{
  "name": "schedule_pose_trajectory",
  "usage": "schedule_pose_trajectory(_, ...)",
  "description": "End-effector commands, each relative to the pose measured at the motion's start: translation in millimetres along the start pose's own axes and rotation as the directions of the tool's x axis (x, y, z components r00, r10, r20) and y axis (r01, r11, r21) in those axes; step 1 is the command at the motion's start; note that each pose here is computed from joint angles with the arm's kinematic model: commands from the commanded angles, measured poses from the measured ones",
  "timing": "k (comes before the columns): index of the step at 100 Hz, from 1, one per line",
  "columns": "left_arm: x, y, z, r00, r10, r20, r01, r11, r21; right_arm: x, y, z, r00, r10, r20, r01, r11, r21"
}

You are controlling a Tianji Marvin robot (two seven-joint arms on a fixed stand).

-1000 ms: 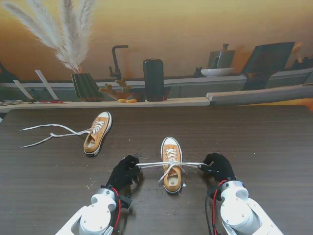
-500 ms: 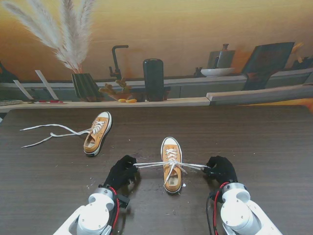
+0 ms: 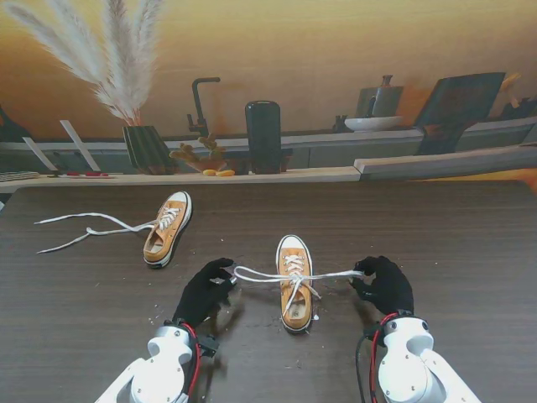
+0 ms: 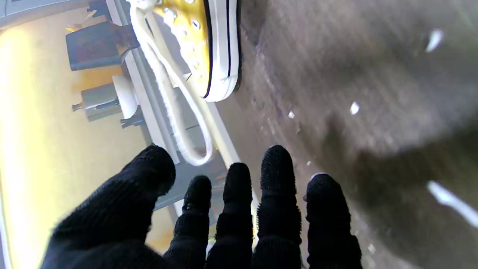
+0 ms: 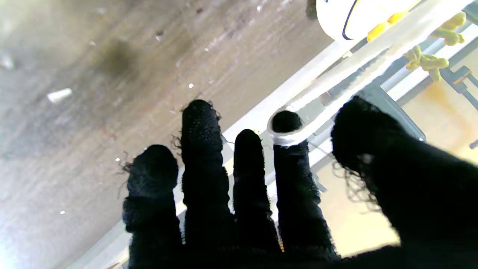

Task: Tie the shoelaces into a bow on the shoes

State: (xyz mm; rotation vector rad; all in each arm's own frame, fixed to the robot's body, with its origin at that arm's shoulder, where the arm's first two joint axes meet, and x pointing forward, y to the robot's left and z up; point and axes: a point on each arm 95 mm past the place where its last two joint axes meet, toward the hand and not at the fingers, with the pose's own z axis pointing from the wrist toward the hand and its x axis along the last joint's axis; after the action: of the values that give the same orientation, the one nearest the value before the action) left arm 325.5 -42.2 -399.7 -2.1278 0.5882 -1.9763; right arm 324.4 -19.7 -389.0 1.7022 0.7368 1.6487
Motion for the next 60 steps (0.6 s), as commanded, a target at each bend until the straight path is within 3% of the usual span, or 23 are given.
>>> schedule_pose_trajectory(1, 9.2, -6.1, -4.0, 1.0, -0.002, -0.03, 0.003, 1.0, 0.01, 7.1, 4.7, -2.7, 1.0, 0.004, -0.029, -0.004, 1.0, 0.008)
schedule_pose_trajectory(27, 17.7, -29.9, -17.2, 0.991, 0.088, -0.097, -0.083, 0.995, 0.057, 27.0, 10.3, -5.8, 0.989, -0.064, -0.13, 0.061, 0.998, -0.027)
schedule_pose_trajectory(46, 18.7, -38.0, -31.2, 0.98, 0.147, -0.132, -0.138, 0.988, 0.072, 36.8, 8.5, -2.8, 0.959, -0.195, -0.207, 0.176, 0.979, -0.106)
schedule_pose_trajectory(60, 16.9, -37.2, -43.5, 0.976, 0.159, -0.149, -0.152, 0.987, 0.055, 41.6, 4.1, 0.2, 0.963, -0.168, -0.213, 0.145, 0.982, -0.122)
